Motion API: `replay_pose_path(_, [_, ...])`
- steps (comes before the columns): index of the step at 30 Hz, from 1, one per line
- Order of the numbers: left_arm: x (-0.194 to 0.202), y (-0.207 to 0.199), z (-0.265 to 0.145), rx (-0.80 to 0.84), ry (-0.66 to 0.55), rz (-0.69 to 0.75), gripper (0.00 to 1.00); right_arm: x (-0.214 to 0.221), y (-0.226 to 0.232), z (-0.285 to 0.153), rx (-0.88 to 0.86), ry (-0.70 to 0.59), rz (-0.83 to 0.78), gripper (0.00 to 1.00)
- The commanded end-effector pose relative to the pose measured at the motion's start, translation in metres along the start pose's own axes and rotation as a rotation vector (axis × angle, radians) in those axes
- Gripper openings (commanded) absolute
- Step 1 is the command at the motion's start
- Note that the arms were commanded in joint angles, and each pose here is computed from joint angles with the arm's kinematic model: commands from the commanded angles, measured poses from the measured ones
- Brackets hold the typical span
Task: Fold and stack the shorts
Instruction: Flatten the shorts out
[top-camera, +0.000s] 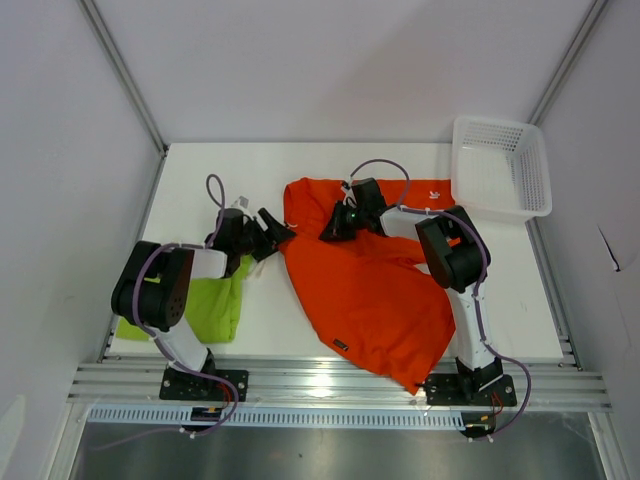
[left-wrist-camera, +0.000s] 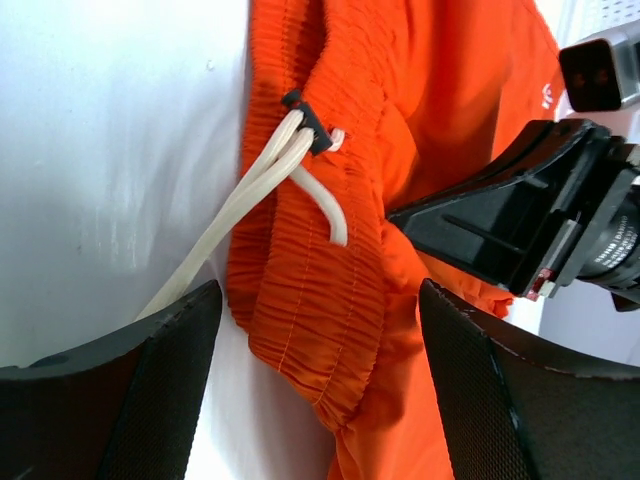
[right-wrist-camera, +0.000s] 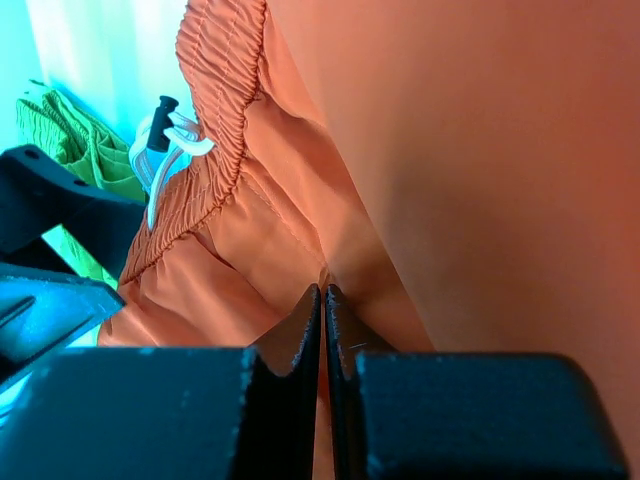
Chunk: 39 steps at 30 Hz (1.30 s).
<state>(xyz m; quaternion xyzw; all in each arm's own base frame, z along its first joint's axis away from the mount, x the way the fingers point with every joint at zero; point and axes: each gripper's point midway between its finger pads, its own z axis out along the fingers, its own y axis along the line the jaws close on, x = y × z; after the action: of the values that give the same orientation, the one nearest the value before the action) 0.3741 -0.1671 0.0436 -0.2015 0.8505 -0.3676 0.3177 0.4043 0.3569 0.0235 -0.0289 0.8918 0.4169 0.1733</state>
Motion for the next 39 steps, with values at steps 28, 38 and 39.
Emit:
replay_pose_path(28, [-0.022, -0.055, -0.018, 0.299, -0.120, -0.005, 0.68, 0.011, -0.007, 0.011, -0.024, 0.045, 0.026, 0.04])
replay_pose_path(38, [-0.008, -0.056, -0.015, 0.291, -0.110, -0.010, 0.68, 0.010, -0.008, 0.014, -0.029, 0.044, 0.036, 0.04])
replay_pose_path(39, [-0.003, -0.052, -0.010, 0.283, -0.097, -0.017, 0.70, 0.010, -0.008, 0.014, -0.029, 0.044, 0.039, 0.04])
